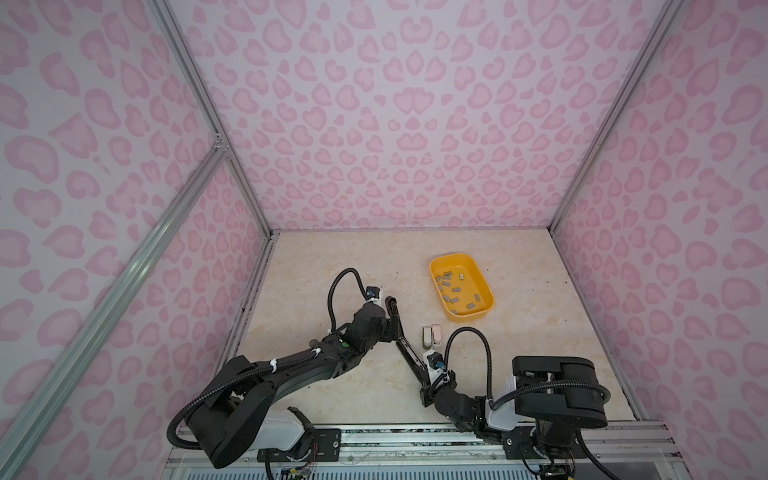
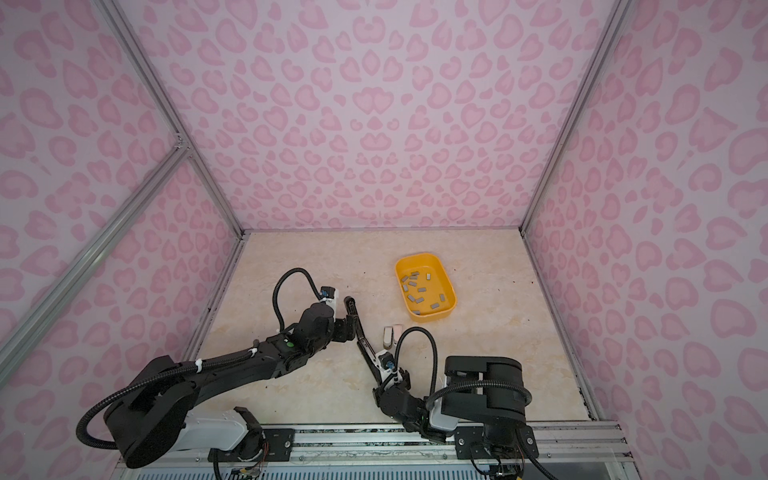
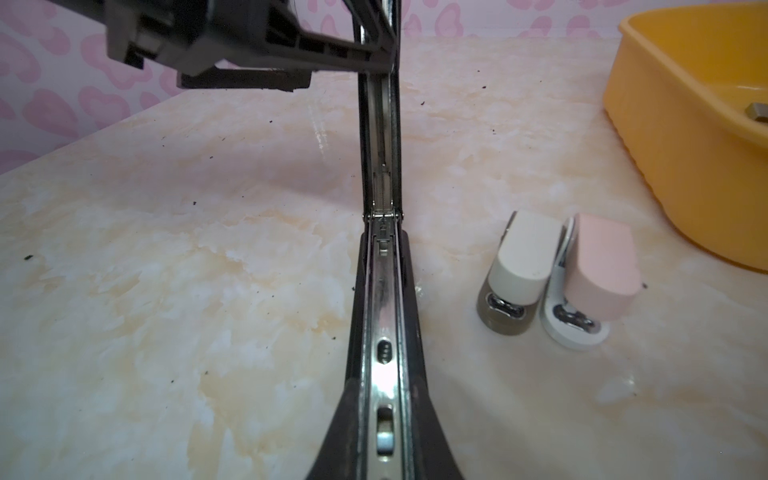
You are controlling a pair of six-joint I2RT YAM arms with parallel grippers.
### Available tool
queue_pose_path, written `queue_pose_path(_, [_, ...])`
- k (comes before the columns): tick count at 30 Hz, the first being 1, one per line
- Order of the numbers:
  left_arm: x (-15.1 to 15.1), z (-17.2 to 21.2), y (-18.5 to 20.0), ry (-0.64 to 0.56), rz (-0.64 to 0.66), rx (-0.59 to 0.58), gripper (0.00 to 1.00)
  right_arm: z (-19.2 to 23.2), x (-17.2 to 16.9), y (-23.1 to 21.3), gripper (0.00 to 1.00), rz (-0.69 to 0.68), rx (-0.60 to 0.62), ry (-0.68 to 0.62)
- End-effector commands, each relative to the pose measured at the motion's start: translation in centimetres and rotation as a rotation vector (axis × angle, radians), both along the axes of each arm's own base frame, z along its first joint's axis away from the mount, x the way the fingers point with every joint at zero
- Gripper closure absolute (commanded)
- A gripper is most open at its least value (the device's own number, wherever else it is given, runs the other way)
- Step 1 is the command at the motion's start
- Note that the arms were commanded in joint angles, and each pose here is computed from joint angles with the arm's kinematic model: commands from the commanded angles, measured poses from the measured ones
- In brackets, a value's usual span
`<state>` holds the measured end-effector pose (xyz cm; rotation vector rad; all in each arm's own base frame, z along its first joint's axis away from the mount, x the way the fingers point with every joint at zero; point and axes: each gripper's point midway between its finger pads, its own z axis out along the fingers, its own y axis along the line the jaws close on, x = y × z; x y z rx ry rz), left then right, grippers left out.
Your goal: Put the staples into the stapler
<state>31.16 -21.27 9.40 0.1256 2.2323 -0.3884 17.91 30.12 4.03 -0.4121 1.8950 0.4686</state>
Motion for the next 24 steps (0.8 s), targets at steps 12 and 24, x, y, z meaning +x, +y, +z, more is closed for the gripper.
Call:
queue_pose_path(12, [3.4, 0.3, 0.6, 0.006, 0.028, -0.022, 0.2, 1.1, 0.3, 0.0, 1.0, -0.053, 0.061, -0.028])
queue_pose_path(24, [0.2, 9.3, 5.6, -0.176, 0.135, -0.075, 0.19, 0.6, 1.4, 1.1, 1.0, -0.147, 0.028, 0.002])
